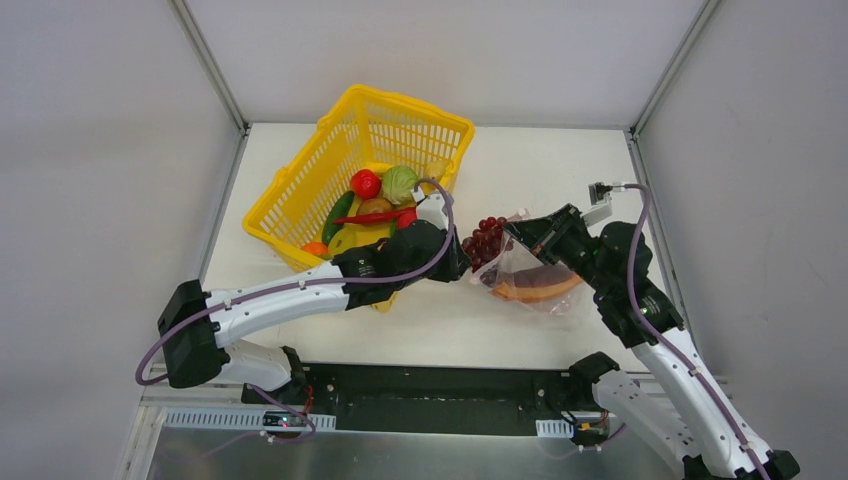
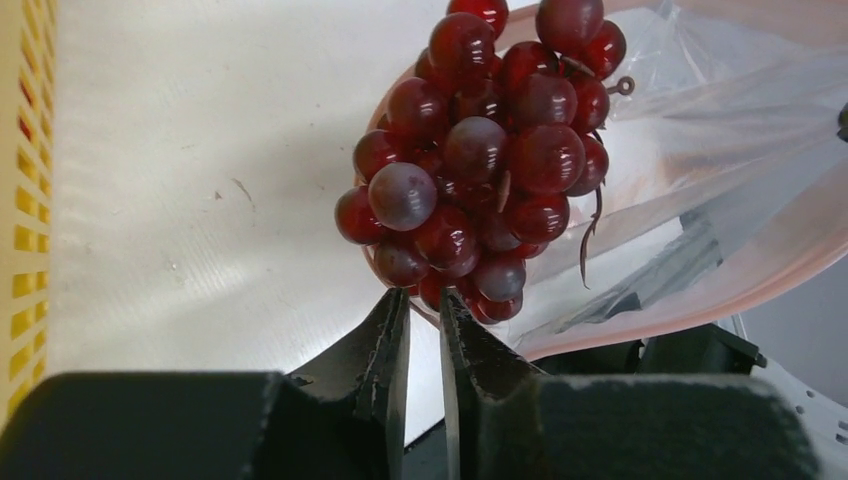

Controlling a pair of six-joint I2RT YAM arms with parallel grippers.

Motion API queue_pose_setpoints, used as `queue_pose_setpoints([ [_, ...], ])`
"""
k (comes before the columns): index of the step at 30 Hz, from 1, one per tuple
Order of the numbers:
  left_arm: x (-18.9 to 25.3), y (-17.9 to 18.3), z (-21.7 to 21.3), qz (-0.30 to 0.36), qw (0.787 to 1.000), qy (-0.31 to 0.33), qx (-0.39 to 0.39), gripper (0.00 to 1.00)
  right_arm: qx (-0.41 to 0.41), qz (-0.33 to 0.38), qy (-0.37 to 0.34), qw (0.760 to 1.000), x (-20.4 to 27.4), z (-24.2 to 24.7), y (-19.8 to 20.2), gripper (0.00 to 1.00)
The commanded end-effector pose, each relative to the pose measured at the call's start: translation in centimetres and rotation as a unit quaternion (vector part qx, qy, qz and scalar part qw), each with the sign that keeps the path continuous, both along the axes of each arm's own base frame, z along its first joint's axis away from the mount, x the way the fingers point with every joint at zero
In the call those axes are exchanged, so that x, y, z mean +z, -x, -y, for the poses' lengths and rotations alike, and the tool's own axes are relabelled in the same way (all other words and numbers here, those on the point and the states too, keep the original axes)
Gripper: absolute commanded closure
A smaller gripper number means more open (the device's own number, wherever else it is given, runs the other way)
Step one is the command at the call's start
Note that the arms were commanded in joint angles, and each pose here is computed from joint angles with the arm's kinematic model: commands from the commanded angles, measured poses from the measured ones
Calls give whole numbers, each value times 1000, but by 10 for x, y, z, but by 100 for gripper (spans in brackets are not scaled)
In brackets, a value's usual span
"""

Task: Place the food in the zip-top bag and seal the zipper
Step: Place the fake fruit in the zipper food storage bag.

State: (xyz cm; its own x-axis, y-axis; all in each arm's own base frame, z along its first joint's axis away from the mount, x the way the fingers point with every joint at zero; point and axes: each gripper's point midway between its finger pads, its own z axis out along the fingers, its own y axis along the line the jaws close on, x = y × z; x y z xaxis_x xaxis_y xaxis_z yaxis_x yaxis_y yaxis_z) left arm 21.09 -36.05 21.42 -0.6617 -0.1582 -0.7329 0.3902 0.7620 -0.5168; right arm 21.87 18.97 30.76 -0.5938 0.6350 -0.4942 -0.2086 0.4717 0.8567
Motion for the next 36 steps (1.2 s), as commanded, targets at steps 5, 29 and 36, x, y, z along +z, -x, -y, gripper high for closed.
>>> queue_pose_setpoints([
  [5,15,13,20,-25,998,52,-33,73,2,56,-26,998,36,0,0,100],
  [29,-1,27,25,-128,991,25,-19,60,-11,56,-23,998,35,3,-4,100],
  [36,-3,25,20,-122,992,12,-13,58,-15,58,-23,998,35,5,-4,100],
])
